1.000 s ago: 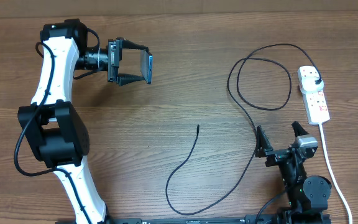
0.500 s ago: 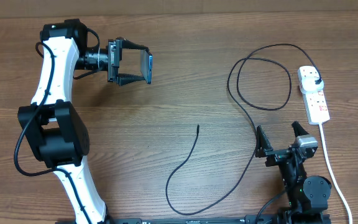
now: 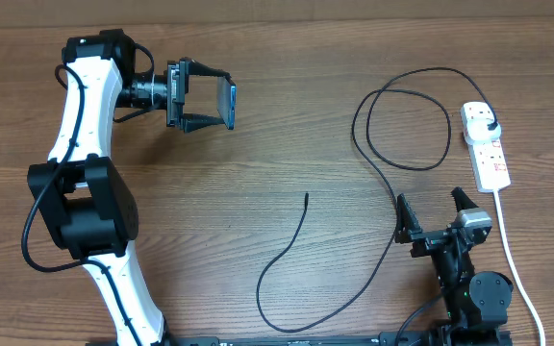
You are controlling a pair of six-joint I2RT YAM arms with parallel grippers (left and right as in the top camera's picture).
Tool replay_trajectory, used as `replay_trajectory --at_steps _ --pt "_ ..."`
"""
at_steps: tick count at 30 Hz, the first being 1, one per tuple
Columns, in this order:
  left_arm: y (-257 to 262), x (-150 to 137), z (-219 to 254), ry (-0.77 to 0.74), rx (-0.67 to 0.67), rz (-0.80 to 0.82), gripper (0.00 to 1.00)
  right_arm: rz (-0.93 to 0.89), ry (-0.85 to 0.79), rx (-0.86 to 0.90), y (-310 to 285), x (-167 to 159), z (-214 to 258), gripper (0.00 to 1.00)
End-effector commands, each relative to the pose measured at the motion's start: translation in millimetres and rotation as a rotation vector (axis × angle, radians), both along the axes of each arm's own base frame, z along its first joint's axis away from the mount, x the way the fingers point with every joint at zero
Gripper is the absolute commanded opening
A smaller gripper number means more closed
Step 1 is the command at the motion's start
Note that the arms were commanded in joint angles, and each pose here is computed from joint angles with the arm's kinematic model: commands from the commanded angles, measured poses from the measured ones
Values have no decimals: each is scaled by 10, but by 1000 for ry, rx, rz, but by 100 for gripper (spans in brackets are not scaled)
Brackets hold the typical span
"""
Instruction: Plug charger to phone and switch on socket
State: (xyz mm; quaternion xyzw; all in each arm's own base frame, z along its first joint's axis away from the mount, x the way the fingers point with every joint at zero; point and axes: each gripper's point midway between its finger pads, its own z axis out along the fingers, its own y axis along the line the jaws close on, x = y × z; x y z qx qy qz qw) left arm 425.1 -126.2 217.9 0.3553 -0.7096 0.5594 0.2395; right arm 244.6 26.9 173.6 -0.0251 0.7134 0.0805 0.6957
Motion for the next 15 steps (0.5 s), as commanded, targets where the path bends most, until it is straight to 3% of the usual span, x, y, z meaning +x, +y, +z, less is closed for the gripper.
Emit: replay_trajectory --at_steps 1,15 --pt "-40 33 163 -21 -49 4 4 -1 -3 -2 3 1 -22 100" --pt "-39 31 150 -20 -42 3 4 -1 -3 -2 3 1 -22 100"
